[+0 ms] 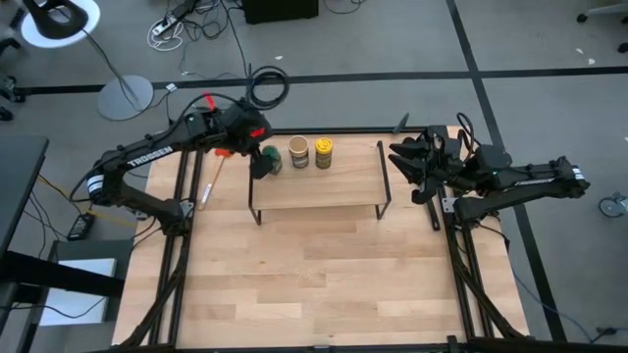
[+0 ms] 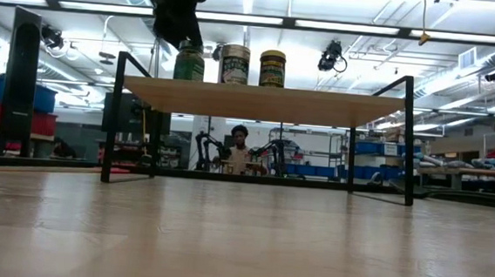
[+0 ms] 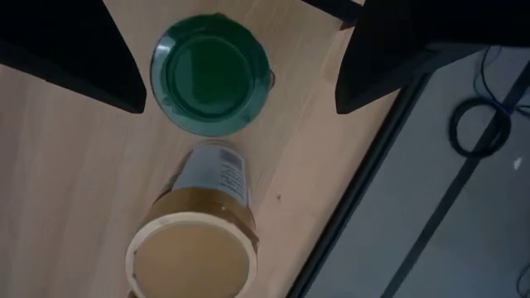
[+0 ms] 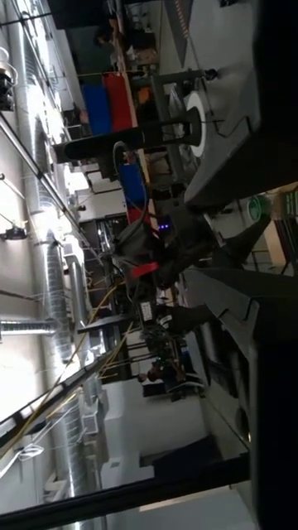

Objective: Shelf spices
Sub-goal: Remove the green seasoning bottle from the shelf

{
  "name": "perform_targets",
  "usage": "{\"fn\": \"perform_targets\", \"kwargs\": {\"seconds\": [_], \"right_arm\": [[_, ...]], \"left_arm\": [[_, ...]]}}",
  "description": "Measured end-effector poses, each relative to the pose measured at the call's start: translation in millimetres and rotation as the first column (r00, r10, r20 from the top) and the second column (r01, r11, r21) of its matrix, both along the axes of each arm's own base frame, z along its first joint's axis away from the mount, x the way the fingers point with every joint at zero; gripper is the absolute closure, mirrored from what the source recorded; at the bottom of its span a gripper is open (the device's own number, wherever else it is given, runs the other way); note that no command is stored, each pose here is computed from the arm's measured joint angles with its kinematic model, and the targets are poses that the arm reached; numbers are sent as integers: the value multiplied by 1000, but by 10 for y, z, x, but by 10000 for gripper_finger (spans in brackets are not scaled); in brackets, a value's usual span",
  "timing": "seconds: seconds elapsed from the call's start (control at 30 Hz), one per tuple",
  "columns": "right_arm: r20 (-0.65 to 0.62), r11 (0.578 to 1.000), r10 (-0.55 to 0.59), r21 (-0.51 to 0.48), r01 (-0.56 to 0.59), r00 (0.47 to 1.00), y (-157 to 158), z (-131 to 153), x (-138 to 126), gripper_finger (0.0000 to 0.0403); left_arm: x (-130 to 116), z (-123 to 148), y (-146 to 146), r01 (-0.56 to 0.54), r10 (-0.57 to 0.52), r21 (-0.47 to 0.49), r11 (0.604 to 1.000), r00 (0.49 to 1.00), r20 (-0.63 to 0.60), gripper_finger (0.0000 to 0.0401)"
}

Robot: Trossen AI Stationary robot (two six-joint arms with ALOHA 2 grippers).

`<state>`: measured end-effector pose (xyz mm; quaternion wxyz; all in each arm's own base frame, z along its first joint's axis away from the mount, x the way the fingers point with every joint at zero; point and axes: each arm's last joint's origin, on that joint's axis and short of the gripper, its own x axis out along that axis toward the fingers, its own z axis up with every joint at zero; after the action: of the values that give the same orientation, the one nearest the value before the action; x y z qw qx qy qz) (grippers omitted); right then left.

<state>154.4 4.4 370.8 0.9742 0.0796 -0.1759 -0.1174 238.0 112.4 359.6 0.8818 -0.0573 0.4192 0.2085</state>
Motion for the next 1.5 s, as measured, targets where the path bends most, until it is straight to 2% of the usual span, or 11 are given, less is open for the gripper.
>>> {"fn": "perform_targets", "kwargs": {"seconds": [0.27, 0.7, 0.83, 1.03, 1.1, 1.5], "right_arm": [[-5, 1000, 0, 0, 0, 1000, 0, -4, 1, 266], [-6, 1000, 0, -1, 0, 1000, 1, -5, 2, 266], [-7, 1000, 0, 0, 0, 1000, 0, -7, 2, 266], [-7, 1000, 0, 0, 0, 1000, 0, -7, 2, 266], [-7, 1000, 0, 0, 0, 1000, 0, -7, 2, 266], [-7, 1000, 1, 1, -1, 1000, 1, -7, 2, 266]], "left_arm": [[100, -138, 41, -1, -2, -52, 999, 998, -55, 4], [134, -170, 52, -41, 37, -96, 995, 998, -44, 12], [133, -171, 52, -50, 46, -102, 993, 998, -42, 55], [139, -164, 54, -45, 42, -99, 994, 999, -34, 182], [135, -161, 54, -49, 46, -93, 994, 998, -35, 212], [135, -148, 19, 19, -22, -129, 991, 1000, -23, 212]]}}
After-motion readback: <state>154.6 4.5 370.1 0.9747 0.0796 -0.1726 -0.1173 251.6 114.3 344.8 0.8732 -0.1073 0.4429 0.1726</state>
